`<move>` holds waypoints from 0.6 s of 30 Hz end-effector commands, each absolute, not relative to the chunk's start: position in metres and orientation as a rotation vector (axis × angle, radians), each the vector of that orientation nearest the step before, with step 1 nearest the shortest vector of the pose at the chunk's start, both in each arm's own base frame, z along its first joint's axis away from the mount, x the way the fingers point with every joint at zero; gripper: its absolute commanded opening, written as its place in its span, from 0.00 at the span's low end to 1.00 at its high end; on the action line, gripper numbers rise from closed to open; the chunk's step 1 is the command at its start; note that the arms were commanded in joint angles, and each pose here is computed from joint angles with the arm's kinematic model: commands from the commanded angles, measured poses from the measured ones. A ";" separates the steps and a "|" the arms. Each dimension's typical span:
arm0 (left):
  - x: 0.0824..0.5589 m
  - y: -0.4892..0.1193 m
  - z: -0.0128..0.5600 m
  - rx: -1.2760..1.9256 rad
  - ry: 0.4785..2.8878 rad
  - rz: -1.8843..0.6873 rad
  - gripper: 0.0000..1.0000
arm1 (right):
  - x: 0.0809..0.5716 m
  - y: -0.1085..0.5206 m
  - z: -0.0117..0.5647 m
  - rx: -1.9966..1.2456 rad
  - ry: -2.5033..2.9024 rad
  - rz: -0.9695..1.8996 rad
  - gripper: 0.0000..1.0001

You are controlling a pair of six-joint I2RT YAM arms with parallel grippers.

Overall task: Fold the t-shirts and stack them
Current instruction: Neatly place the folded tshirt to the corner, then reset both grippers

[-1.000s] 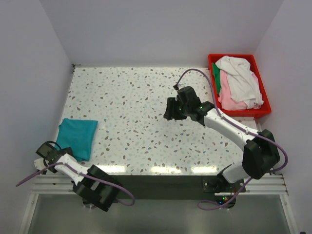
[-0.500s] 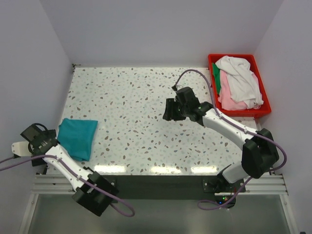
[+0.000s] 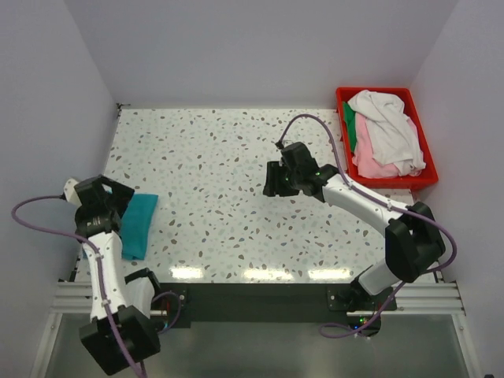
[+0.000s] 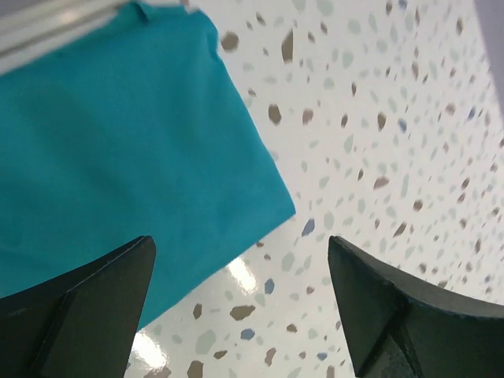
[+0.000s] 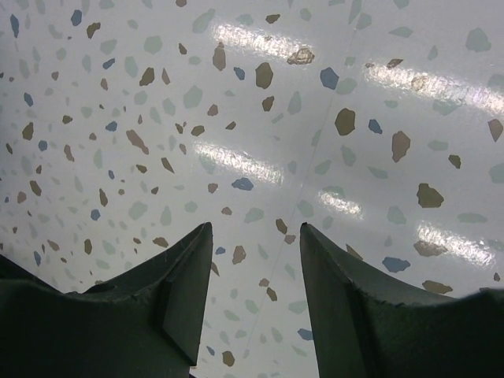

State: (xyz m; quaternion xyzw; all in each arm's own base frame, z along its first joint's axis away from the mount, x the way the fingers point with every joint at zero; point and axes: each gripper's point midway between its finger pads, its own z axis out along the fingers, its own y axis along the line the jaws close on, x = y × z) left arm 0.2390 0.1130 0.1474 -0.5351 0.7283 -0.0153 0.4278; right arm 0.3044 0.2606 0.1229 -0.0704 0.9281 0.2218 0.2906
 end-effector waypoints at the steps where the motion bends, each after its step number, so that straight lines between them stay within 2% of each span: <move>1: 0.262 0.082 0.124 -1.185 1.957 -0.077 0.96 | 0.314 0.260 0.129 -0.197 2.433 0.555 0.52; 8: 0.279 0.039 0.102 -1.079 2.090 -0.010 0.96 | 0.313 0.254 0.126 -0.200 2.436 0.516 0.52; 12: 0.290 0.019 0.091 -1.013 2.128 -0.062 0.95 | 0.313 0.253 0.127 -0.202 2.436 0.515 0.52; 18: 0.309 -0.048 0.080 -0.731 2.284 -0.101 0.94 | 0.318 0.249 0.132 -0.186 2.414 0.482 0.52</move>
